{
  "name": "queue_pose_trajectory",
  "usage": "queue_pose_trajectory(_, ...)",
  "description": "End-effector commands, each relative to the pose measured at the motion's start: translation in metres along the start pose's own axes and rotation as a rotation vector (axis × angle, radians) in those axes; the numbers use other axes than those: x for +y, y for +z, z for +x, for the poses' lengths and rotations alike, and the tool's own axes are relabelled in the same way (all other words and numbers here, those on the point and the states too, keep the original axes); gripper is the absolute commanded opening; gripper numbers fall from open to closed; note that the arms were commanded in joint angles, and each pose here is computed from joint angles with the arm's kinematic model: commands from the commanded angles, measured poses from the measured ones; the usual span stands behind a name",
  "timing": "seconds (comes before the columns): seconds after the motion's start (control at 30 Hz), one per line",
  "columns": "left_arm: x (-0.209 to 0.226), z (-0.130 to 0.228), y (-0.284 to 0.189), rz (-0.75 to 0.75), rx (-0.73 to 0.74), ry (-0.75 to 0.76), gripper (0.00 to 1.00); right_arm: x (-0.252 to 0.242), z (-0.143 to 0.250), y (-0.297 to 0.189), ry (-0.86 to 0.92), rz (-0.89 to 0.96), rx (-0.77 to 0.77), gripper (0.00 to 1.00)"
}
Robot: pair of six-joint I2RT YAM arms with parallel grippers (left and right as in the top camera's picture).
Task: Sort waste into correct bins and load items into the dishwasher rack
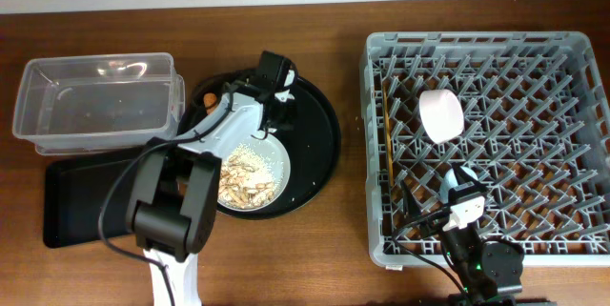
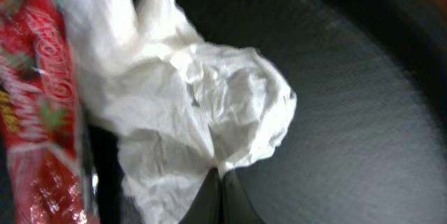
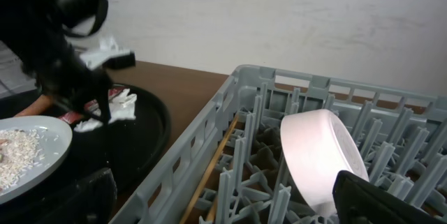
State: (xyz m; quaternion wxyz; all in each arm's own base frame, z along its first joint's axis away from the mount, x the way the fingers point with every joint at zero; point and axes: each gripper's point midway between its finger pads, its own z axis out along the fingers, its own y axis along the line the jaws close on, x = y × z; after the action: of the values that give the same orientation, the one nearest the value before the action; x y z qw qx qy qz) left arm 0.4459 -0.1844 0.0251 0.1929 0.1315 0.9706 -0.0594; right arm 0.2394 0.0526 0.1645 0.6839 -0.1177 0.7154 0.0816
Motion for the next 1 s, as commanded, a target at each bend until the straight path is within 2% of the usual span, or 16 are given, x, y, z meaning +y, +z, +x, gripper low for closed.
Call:
queue_pose_trajectory(0.0,-0.003,-0.05,-0.102,0.026,-0.149,-0.012,0.01,0.0,0.003,0.0,0.001,-0.005,0.001,0.98)
queue_pose_trajectory(0.07,0.037,-0.043,-0.149,-0.106,-0.159,-0.142,0.01,0.0,0.003,0.0,0.001,-0.005,0.001,0.98)
queue_pose_trajectory(0.1,0.072,-0.039,-0.167,-0.21,-0.173,-0.213,0.01,0.0,0.003,0.0,0.001,-0.005,0.001,0.98)
queue_pose_trajectory(0.17,0.136,-0.032,-0.183,-0.328,-0.188,-0.339,0.01,0.0,0.003,0.0,0.001,-0.005,0.001,0.98)
queue_pose_trajectory(0.23,0.193,-0.024,-0.183,-0.376,-0.199,-0.458,0.01,0.0,0.003,0.0,0.001,-0.005,0.001,0.98)
queue_pose_trajectory(0.37,0.239,-0.002,-0.182,-0.411,-0.157,-0.559,0.01,0.0,0.003,0.0,0.001,-0.005,0.001,0.98)
queue_pose_trajectory(0.4,0.244,0.001,-0.182,-0.416,-0.155,-0.57,0.06,0.0,0.003,0.0,0.001,-0.005,0.001,0.98)
queue_pose_trajectory(0.47,0.241,-0.009,-0.181,-0.383,-0.189,-0.565,0.63,0.0,0.003,0.0,0.001,-0.005,0.001,0.98)
queue_pose_trajectory(0.5,0.237,-0.016,-0.181,-0.364,-0.21,-0.55,0.7,0.0,0.003,0.0,0.001,-0.005,0.001,0.98)
queue_pose_trajectory(0.53,0.231,-0.023,-0.182,-0.331,-0.226,-0.531,0.73,0.0,0.003,0.0,0.001,-0.005,0.001,0.98)
queue_pose_trajectory(0.6,0.194,-0.042,-0.18,-0.178,-0.244,-0.465,0.73,0.0,0.003,0.0,0.001,-0.005,0.001,0.98)
queue_pose_trajectory(0.67,0.15,-0.047,-0.162,-0.091,-0.205,-0.38,0.72,0.0,0.003,0.0,0.001,-0.005,0.001,0.98)
queue_pose_trajectory(0.73,0.107,-0.05,-0.131,-0.061,-0.149,-0.168,0.69,0.0,0.003,0.0,0.001,-0.005,0.001,0.98)
queue_pose_trajectory(0.8,0.081,-0.046,-0.096,-0.09,-0.091,-0.035,0.68,0.0,0.003,0.0,0.001,-0.005,0.001,0.98)
queue_pose_trajectory(0.9,0.056,-0.036,-0.034,-0.109,-0.02,0.032,0.69,0.0,0.003,0.0,0.001,-0.005,0.001,0.98)
queue_pose_trajectory(0.97,0.057,-0.021,-0.003,-0.11,0.041,0.023,0.66,0.0,0.003,0.0,0.001,-0.005,0.001,0.98)
